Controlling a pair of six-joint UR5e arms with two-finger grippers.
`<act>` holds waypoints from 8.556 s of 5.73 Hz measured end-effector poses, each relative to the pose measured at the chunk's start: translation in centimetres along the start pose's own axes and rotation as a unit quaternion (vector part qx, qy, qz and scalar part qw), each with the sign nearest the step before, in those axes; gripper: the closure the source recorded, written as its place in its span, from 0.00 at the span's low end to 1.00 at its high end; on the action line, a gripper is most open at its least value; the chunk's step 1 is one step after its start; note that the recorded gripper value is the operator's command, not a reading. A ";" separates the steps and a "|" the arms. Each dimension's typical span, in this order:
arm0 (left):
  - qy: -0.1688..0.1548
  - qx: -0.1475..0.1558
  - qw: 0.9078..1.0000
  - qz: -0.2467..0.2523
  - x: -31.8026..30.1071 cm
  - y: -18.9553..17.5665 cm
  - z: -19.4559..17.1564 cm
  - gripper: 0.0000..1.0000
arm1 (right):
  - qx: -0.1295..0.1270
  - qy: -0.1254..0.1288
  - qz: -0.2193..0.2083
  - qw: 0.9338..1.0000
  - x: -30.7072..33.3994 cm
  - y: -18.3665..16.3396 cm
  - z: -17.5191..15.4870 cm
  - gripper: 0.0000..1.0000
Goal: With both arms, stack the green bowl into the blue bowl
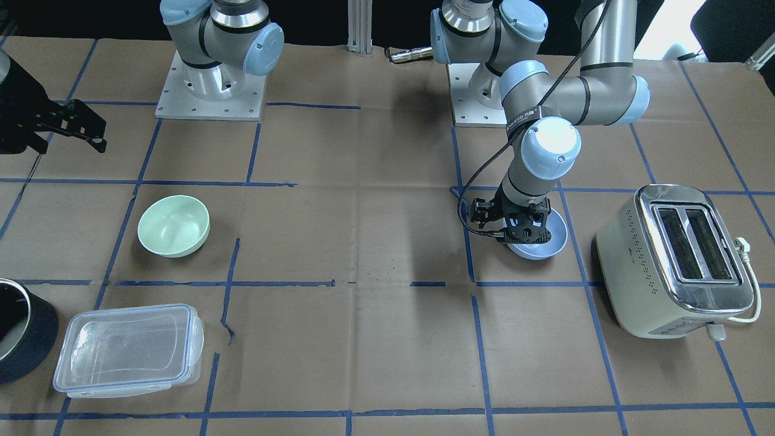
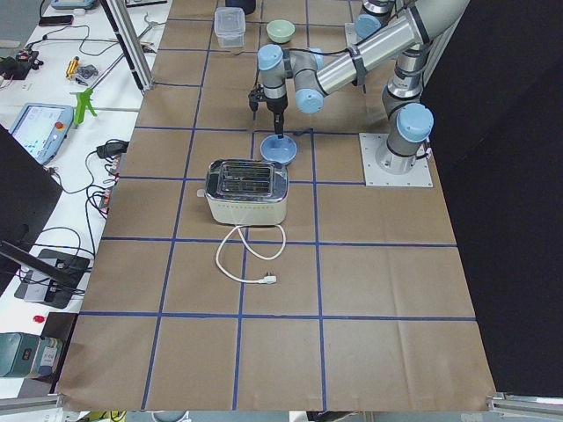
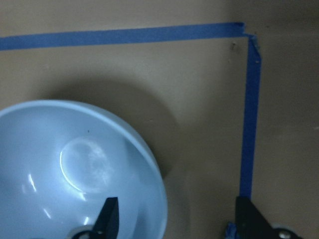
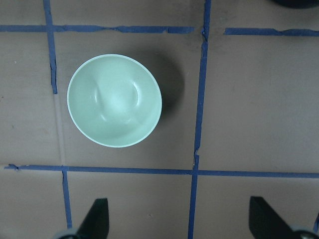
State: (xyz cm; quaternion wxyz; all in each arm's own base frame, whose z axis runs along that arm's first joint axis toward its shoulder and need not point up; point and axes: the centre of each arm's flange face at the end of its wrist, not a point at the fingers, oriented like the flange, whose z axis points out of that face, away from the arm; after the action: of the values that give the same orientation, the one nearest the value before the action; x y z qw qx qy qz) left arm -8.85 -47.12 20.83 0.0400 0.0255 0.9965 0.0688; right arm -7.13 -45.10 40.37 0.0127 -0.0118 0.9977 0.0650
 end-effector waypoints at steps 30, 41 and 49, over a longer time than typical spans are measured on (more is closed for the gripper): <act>0.049 0.047 0.997 0.033 5.1 1.1 -28.4 0.02 | 0.038 0.023 0.091 0.995 -40.8 -9.8 6.6 0.92; 0.040 0.050 0.997 0.032 5.0 1.4 -28.7 0.01 | 0.067 0.031 0.074 0.994 -35.7 -12.0 2.7 0.00; 0.040 0.050 0.997 0.032 5.0 1.4 -28.7 0.01 | 0.024 0.026 0.014 0.999 -21.7 -1.8 -7.0 0.00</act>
State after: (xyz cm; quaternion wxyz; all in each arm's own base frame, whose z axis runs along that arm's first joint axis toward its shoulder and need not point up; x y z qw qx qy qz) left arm -16.14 -49.32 48.94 -0.0036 0.0569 0.9981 0.0214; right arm 14.41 -47.29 47.63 -0.0137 0.0010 0.9991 0.0407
